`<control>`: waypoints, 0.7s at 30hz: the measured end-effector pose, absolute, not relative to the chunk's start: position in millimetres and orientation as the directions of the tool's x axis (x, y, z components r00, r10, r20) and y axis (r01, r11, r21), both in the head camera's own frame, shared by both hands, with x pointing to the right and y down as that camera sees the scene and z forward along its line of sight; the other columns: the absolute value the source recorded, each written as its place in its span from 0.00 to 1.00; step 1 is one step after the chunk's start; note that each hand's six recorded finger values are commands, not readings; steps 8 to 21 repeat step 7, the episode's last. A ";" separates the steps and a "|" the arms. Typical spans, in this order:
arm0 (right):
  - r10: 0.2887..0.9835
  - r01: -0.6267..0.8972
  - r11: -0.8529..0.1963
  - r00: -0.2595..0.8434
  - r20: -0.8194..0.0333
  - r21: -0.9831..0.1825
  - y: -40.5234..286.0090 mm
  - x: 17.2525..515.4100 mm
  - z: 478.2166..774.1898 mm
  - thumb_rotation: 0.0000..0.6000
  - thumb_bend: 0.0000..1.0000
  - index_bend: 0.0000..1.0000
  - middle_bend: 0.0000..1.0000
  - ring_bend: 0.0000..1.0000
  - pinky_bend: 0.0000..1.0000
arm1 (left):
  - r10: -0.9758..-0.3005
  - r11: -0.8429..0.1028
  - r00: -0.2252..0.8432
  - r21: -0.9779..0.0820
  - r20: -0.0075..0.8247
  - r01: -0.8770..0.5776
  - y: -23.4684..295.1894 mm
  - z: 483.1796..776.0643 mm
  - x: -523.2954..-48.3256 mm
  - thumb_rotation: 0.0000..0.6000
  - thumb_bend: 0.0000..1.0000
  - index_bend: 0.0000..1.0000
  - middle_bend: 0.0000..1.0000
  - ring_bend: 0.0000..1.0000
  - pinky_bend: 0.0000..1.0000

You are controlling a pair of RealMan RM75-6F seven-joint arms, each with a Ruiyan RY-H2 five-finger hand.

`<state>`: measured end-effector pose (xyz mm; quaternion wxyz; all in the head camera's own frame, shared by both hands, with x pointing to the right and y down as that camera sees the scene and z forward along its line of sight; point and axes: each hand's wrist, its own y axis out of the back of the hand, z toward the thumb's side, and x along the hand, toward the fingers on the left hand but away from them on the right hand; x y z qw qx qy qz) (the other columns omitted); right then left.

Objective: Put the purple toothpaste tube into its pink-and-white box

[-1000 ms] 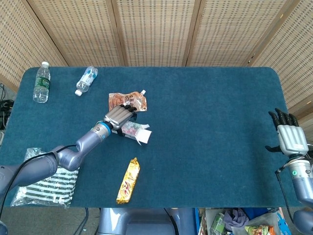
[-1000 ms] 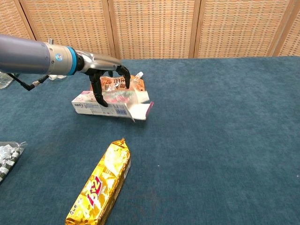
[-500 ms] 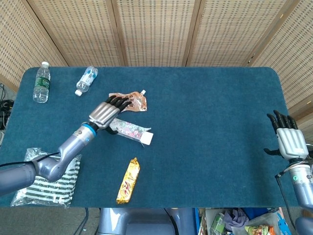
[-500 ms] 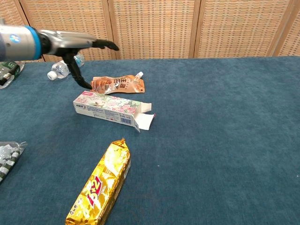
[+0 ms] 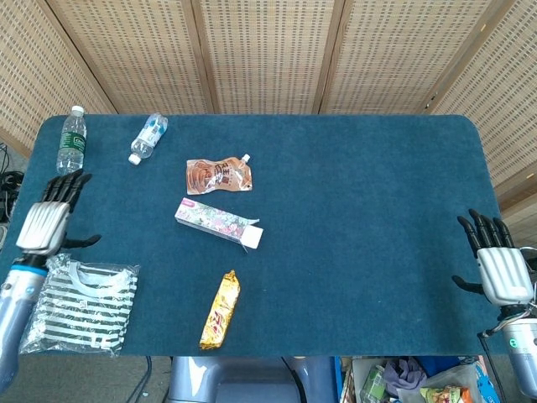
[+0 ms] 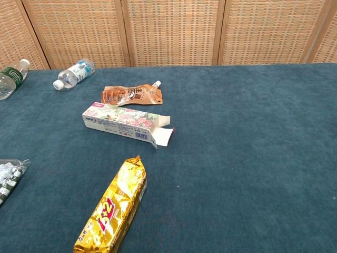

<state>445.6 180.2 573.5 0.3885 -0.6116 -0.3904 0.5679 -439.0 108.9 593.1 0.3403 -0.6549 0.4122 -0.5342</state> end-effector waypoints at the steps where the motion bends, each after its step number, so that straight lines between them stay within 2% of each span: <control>1: 0.920 0.041 -0.391 0.051 -0.389 -0.920 183.6 445.5 571.8 1.00 0.00 0.00 0.00 0.00 0.00 | -0.907 -0.421 0.071 -0.887 0.415 -0.188 117.8 590.1 -447.5 1.00 0.16 0.00 0.00 0.00 0.00; 4: 0.923 0.051 -0.382 0.061 -0.379 -0.923 196.6 444.6 566.6 1.00 0.00 0.00 0.00 0.00 0.00 | -0.907 -0.416 0.026 -0.883 0.420 -0.216 147.0 584.1 -469.0 1.00 0.16 0.00 0.00 0.00 0.00; 7: 0.926 0.058 -0.373 0.080 -0.368 -0.926 210.0 440.9 562.8 1.00 0.00 0.00 0.00 0.00 0.00 | -0.900 -0.431 0.025 -0.880 0.435 -0.202 168.2 582.4 -477.3 1.00 0.16 0.00 0.00 0.00 0.00; 21: 0.926 0.058 -0.373 0.080 -0.368 -0.926 210.0 440.9 562.8 1.00 0.00 0.00 0.00 0.00 0.00 | -0.900 -0.431 0.025 -0.880 0.435 -0.202 168.2 582.4 -477.3 1.00 0.16 0.00 0.00 0.00 0.00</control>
